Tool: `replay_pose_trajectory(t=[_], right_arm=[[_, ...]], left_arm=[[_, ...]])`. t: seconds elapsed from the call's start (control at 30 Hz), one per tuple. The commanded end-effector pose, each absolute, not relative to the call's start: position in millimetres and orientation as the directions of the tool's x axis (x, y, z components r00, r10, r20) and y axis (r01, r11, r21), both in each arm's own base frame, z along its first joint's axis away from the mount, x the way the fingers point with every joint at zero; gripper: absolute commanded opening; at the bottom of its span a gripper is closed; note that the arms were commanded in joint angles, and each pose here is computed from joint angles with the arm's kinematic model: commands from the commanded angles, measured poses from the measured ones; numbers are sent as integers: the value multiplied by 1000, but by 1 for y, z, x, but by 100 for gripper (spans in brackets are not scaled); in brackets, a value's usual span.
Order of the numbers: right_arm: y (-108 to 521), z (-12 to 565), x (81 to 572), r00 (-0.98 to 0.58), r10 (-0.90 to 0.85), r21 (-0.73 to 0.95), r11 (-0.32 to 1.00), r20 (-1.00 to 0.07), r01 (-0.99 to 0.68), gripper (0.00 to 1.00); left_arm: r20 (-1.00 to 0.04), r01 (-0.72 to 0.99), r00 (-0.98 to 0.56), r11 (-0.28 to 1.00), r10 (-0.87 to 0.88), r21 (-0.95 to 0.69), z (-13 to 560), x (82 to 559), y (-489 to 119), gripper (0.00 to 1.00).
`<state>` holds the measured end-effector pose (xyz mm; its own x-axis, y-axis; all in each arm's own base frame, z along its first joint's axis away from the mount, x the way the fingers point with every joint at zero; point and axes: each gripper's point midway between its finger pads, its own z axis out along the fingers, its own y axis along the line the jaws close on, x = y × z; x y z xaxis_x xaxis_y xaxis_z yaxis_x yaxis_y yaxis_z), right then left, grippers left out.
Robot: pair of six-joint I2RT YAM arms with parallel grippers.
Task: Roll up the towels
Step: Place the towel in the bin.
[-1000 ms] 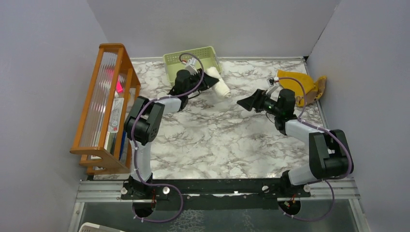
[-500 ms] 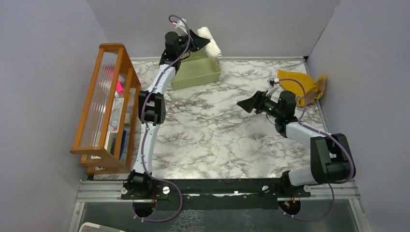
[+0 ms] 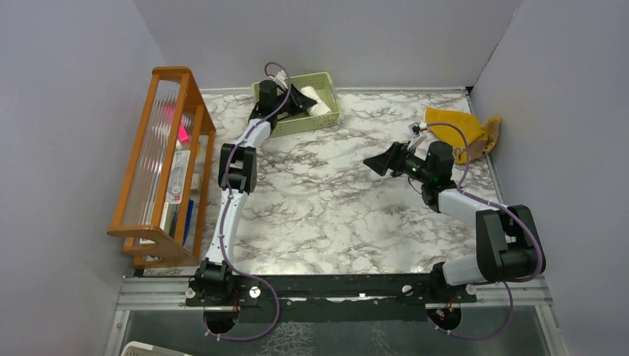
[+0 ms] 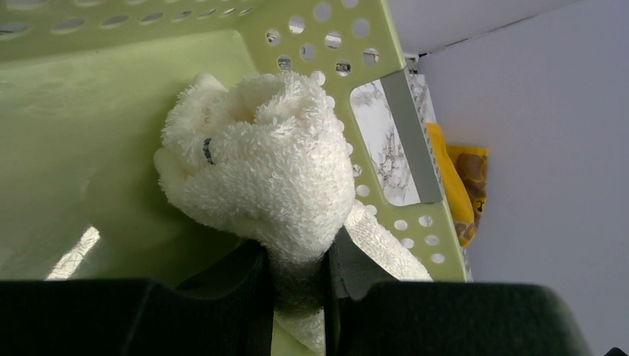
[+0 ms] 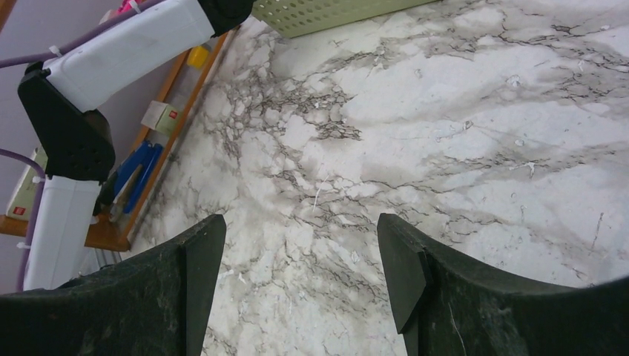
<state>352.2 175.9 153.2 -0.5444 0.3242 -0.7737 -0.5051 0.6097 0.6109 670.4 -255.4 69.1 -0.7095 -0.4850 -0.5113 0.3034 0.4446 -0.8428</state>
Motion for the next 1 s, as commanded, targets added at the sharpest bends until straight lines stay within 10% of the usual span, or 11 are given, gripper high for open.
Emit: replay_pose_trajectory(t=[0.0,0.23,0.77,0.83,0.97], right_arm=[[179,155,345,-538,307,600,593,-785,-536,75],[178,155,346,-535,305,595,602,-788,-533,75],[164,180,358,-435,351,546,673,-829,-498,76],[155,193,367,-381,407,552,696,-830,-459,93],[137,204,397,-276,449,525,762,-850,-379,96]], left_arm=[[-588,383,-665,466,-461,-798,89,675,-260,27],[-610,395,-663,491,-433,-777,90,672,-260,87],[-761,400,-550,691,-344,-602,122,671,-231,99],[-809,437,-493,714,-320,-548,150,672,-227,99],[-874,491,-389,736,-292,-465,211,669,-221,99]])
